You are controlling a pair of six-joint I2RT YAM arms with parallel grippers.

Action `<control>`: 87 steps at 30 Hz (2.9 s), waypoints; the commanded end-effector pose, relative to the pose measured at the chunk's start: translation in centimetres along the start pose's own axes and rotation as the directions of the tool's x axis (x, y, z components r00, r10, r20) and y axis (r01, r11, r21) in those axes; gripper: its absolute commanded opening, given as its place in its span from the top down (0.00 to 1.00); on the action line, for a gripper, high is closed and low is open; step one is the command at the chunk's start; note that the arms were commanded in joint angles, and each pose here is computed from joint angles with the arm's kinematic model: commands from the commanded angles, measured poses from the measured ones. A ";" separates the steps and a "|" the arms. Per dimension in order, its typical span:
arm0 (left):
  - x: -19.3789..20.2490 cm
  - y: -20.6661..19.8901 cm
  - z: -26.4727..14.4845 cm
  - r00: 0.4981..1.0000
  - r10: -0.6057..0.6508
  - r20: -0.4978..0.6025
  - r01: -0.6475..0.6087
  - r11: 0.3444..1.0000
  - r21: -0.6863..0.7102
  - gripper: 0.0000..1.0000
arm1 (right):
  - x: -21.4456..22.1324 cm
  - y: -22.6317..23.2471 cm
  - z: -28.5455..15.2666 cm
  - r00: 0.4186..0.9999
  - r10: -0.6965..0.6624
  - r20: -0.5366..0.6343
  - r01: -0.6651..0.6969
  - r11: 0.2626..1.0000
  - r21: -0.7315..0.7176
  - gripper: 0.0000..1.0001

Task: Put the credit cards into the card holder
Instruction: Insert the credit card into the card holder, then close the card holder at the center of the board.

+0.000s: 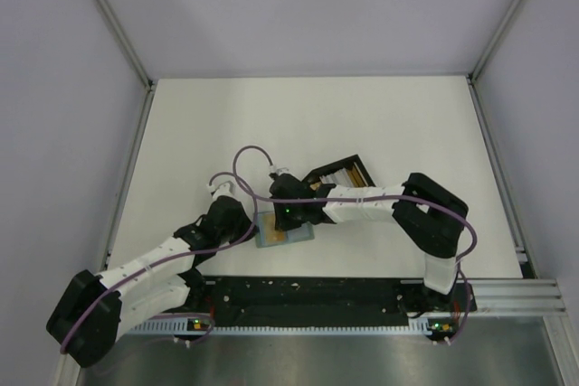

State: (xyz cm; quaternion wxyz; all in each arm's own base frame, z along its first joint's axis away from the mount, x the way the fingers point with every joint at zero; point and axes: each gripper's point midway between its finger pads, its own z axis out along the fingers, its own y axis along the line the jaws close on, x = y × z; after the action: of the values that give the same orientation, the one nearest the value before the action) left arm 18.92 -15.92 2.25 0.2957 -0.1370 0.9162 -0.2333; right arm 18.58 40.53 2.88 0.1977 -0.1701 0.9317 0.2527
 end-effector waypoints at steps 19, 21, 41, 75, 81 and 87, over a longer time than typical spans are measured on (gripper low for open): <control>-0.7 -0.6 -0.4 1.000 0.010 0.022 -0.011 1.000 0.012 1.00 | -2.4 1.6 -2.8 0.994 0.082 0.078 -0.073 0.991 -0.116 0.64; -0.7 -0.6 -0.4 1.000 0.013 0.021 -0.013 1.000 0.014 1.00 | -2.1 1.4 -2.3 0.994 0.094 0.061 -0.087 0.990 -0.113 0.63; -0.8 -1.0 -0.5 1.000 0.010 0.026 -0.011 1.000 0.029 1.00 | -1.1 1.0 -1.0 0.995 0.095 0.005 -0.094 0.988 -0.122 0.59; -4.7 -2.2 -3.8 0.929 0.365 -0.060 -0.369 0.925 -0.091 1.00 | -3.7 -4.1 -6.9 0.811 -0.523 0.263 0.560 0.824 -0.089 0.52; -5.2 -2.7 -3.4 0.890 0.445 -0.098 -0.453 0.888 -0.081 1.00 | -4.2 -4.4 -6.3 0.654 -0.668 0.356 0.724 0.688 -0.040 0.51; -5.9 -3.1 -3.2 0.870 0.485 -0.093 -0.492 0.867 -0.079 1.00 | -3.4 -3.9 -5.3 0.571 -0.738 0.359 0.806 0.586 -0.080 0.51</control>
State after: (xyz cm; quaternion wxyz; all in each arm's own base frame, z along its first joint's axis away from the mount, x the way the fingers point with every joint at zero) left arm 20.84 -14.58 7.44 0.2856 0.0662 0.9502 -0.1057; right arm 21.07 33.38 5.60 0.3609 -0.4890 0.7516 0.2563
